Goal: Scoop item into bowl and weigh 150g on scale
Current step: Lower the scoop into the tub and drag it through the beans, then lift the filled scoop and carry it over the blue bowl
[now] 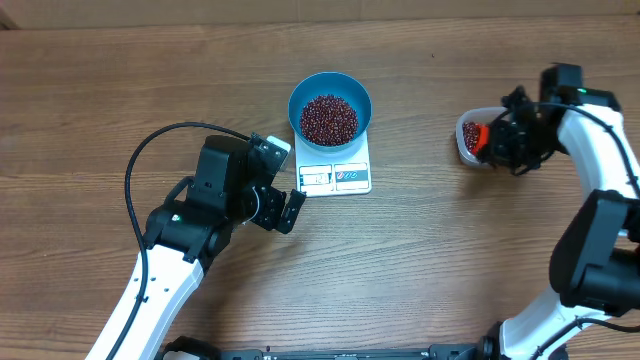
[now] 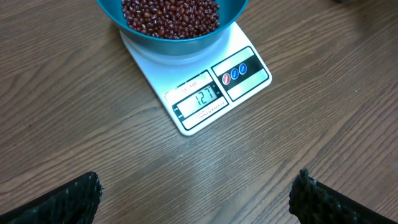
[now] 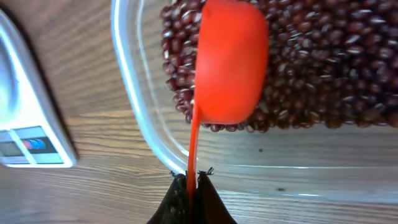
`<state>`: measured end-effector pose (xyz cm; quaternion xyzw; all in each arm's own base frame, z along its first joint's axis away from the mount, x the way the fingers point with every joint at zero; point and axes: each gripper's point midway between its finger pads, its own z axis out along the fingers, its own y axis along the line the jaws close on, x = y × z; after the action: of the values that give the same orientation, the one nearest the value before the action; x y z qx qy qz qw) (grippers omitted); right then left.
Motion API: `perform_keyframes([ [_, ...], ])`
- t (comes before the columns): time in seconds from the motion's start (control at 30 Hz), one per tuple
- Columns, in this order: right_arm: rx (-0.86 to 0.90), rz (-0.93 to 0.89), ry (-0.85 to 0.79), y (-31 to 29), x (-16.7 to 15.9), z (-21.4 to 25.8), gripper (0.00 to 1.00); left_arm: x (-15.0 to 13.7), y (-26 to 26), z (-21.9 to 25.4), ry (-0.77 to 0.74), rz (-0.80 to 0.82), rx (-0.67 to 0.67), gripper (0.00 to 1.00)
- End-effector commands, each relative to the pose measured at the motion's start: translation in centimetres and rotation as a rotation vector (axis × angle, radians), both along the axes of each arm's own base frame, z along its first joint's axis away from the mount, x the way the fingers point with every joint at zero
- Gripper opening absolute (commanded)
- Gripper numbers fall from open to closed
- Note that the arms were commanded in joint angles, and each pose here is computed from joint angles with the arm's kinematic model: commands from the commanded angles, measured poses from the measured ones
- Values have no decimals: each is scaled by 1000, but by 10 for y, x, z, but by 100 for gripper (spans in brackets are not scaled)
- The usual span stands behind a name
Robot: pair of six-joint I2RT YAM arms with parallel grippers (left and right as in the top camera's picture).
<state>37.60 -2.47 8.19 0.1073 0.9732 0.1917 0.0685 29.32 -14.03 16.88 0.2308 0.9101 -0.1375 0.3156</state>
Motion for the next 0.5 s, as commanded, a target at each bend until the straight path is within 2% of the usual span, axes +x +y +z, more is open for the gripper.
perform_keyframes([
  [0.0, 136, -34, -47, 3, 7, 10, 4, 0, 2, -2, -7, -11, 15, 100],
  [0.3, 253, -107, -56, -8, -2, 1, 4, 0, 2, -2, -8, -11, 15, 99],
  [0.47, 337, -128, -98, -12, 1, 10, 4, 0, 2, -2, -7, -11, 15, 100],
])
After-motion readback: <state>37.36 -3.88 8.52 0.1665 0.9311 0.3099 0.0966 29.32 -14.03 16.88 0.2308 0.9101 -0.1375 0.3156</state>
